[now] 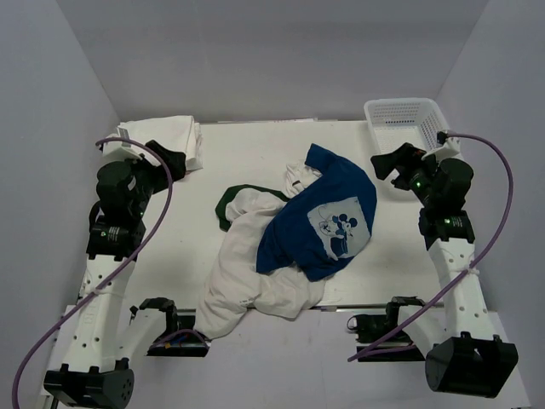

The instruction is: Fold and stack the t-shirts

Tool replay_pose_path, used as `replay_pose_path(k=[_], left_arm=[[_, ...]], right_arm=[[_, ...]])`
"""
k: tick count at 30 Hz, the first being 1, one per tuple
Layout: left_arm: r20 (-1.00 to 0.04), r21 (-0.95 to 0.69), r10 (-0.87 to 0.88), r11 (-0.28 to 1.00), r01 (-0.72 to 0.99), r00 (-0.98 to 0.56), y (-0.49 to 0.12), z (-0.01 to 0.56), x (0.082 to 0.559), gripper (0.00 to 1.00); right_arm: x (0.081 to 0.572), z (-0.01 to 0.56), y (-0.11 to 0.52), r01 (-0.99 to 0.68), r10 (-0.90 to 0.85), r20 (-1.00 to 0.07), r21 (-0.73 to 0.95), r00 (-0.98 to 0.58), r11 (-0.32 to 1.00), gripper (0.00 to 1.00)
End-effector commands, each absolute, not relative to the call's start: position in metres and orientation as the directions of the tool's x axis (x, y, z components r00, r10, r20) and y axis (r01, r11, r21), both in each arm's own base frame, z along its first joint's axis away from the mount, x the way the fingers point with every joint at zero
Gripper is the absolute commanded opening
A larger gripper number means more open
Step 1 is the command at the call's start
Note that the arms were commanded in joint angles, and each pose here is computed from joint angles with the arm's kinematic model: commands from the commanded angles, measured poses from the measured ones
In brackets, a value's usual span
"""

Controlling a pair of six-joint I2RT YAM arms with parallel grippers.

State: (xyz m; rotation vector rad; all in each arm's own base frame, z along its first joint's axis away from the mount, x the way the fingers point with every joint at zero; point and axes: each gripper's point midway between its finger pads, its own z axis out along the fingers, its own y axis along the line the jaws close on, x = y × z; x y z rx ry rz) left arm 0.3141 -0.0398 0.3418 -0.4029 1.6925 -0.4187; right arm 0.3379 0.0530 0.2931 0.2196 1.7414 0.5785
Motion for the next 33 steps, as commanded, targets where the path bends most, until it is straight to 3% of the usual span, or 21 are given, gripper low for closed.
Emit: replay_pose_path(k=[1,9,15,21,33], left_arm=[[-0.854,-0.494,-0.495,0.868,-0.046,-0.159,-0.037,0.342,0.308,1.00],[-0.829,-0.506,-0.485,0.863,0.003,-0.278,-0.056,0.313,0.315,1.00],[-0.775,-0.500,-0.471,0.865,-0.045,-0.421,-0.065,0.280,0.328,1.00],[-0.752,-0.479,-0.469,0.871,-0.103,-0.463,-0.060,0.257,0.325,1.00],[-0.704,-0.421,-0.458,0.884,-0.201,-0.542,-0.050,0.222,0.315,1.00]], right_arm=[[0.337,0.319,0.067,-0.276,0.368,-0.896,0.429,-0.246,0.860,0.90],[0.351,0.286,0.080,-0.222,0.163,-0.890,0.277,-0.425,0.935,0.90],[0.356,0.231,0.191,-0.460,-0.162,-0.825,0.130,-0.541,0.879,0.90],[0.348,0.176,0.273,-0.667,-0.470,-0.744,-0.045,-0.474,0.744,0.90],[0.338,0.125,0.375,-0.846,-0.576,-0.765,-0.078,-0.288,0.528,0.90]])
